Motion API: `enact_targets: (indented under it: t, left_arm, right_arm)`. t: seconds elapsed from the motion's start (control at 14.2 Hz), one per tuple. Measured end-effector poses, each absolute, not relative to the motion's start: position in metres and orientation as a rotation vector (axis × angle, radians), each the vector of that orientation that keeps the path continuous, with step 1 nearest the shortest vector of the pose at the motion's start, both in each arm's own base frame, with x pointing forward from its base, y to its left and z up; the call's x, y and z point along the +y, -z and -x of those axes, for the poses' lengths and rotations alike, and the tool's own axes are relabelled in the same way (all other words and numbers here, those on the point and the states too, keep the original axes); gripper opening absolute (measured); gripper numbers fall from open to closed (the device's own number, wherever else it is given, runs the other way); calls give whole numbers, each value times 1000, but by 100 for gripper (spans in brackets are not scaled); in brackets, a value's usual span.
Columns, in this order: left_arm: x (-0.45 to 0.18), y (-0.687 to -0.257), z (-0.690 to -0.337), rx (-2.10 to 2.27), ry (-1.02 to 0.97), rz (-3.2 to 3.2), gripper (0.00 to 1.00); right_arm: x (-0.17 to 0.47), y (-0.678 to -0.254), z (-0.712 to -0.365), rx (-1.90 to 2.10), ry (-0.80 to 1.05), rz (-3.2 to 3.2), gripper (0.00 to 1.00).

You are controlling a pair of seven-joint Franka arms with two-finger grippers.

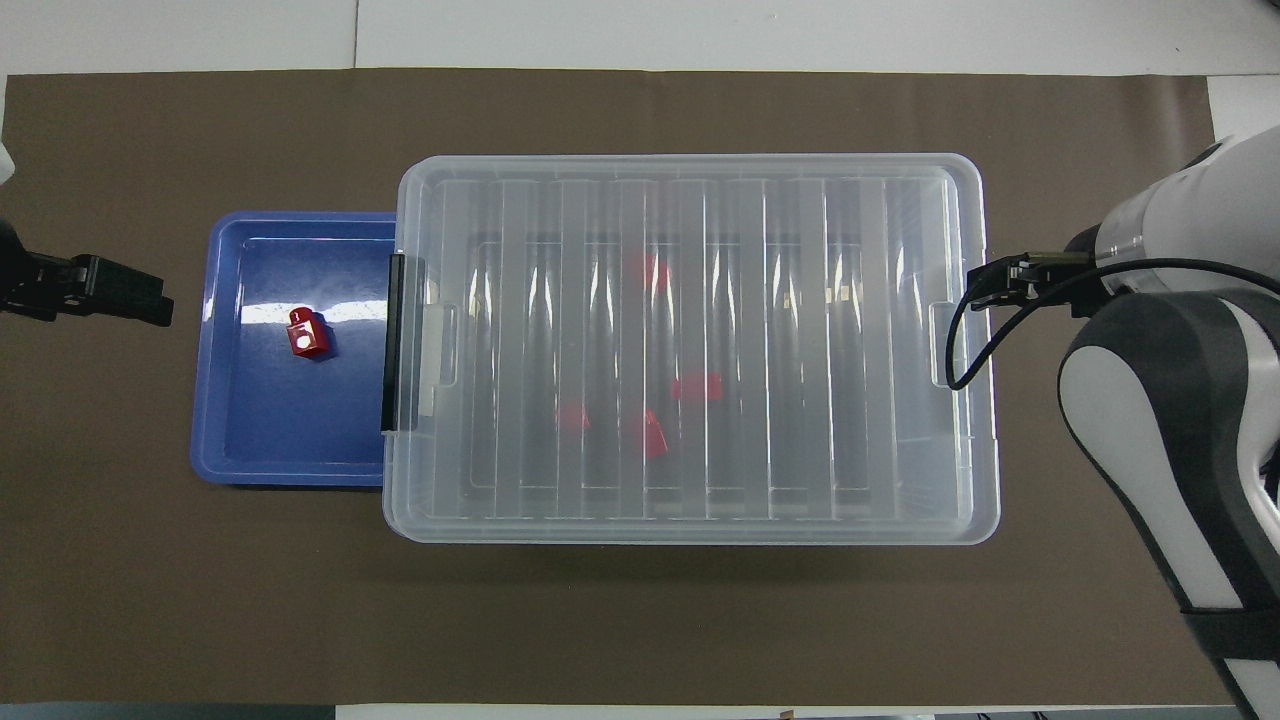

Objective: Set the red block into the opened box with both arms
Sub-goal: 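Pull the lid toward the right gripper while the left gripper reaches the block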

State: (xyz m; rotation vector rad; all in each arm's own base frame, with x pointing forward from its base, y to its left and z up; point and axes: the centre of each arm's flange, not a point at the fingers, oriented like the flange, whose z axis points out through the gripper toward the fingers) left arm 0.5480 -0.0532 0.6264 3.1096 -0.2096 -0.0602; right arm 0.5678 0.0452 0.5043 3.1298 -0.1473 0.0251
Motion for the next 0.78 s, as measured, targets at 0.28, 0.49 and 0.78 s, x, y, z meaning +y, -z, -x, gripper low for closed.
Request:
enact_targets:
  t: [0.28, 0.49, 0.78]
  left_arm:
    - [-53, -627, -549, -209, 49, -3110, 100]
    - [-53, -632, -556, -207, -57, -3108, 100]
    - [-53, -628, -559, -205, -71, -3107, 100]
  right_arm:
    - [47, -470, -566, -141, -20, -3132, 100]
    - [47, -462, -564, -141, 3, -3131, 100]
    - [36, -453, -561, -144, 22, -3129, 100]
